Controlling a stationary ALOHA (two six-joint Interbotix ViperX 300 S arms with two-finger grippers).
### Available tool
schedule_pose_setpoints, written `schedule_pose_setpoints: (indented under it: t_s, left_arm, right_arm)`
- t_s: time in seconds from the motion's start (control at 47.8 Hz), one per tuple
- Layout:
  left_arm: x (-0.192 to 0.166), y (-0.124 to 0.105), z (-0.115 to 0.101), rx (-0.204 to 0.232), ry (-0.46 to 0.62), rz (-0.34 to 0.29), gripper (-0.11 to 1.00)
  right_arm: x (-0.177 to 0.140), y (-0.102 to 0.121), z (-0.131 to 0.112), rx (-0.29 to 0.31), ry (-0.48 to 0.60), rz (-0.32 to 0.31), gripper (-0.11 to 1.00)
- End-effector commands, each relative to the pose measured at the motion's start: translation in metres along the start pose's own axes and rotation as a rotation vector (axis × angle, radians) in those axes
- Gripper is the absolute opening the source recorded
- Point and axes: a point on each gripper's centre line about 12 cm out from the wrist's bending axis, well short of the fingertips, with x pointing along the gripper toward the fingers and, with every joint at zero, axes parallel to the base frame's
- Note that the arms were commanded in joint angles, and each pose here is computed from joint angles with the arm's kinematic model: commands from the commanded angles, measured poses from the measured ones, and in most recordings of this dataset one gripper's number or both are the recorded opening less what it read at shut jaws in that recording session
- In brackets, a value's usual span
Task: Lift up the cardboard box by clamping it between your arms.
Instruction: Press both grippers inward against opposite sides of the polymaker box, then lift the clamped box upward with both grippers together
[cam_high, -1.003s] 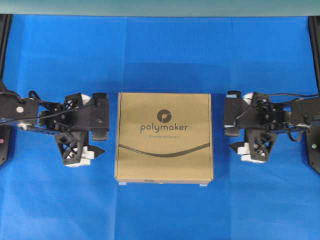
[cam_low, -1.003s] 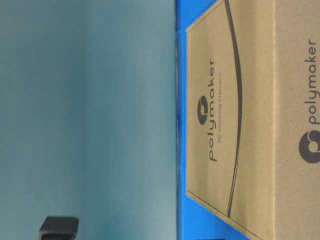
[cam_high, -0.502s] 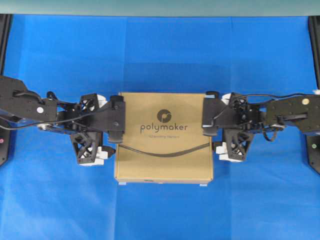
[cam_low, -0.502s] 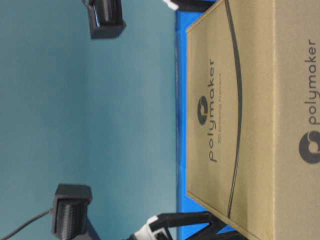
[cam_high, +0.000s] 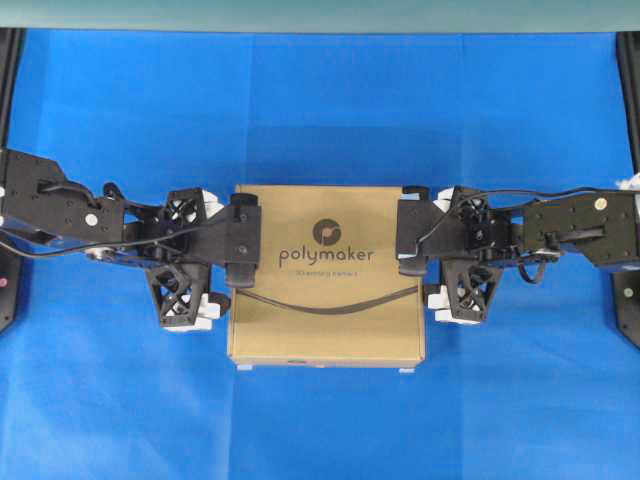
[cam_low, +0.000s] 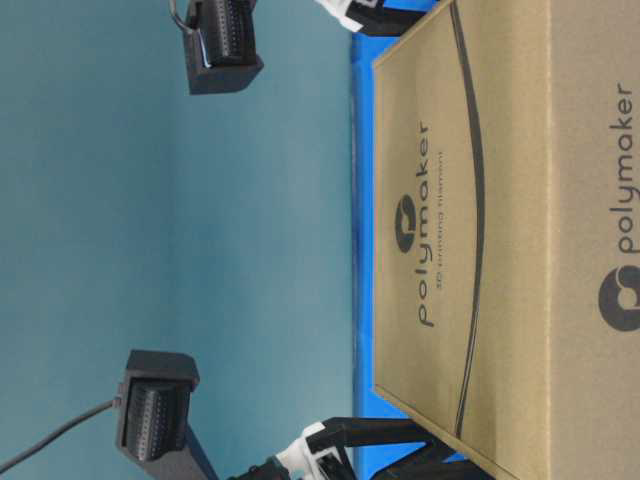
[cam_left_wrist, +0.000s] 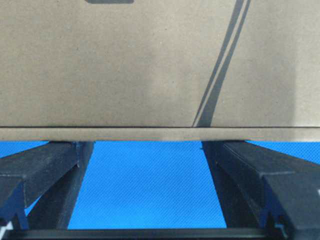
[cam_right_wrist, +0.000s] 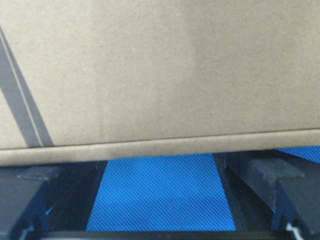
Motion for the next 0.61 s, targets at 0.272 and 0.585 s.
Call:
schedule_pose_setpoints:
  t_s: [0.272,0.585]
  left_arm:
    - [-0.023,0.009,0.042,-0.011,-0.099,0.019,0.84]
    - [-0.063,0.009,0.06,-0.014,-0.088,0.017,0.84]
  right_arm:
    - [-0.028,0.003,0.043,0.006,-0.078,0.005,0.99]
    - [-0.069,0.004,0.07,0.001,-0.083,0.003,0.99]
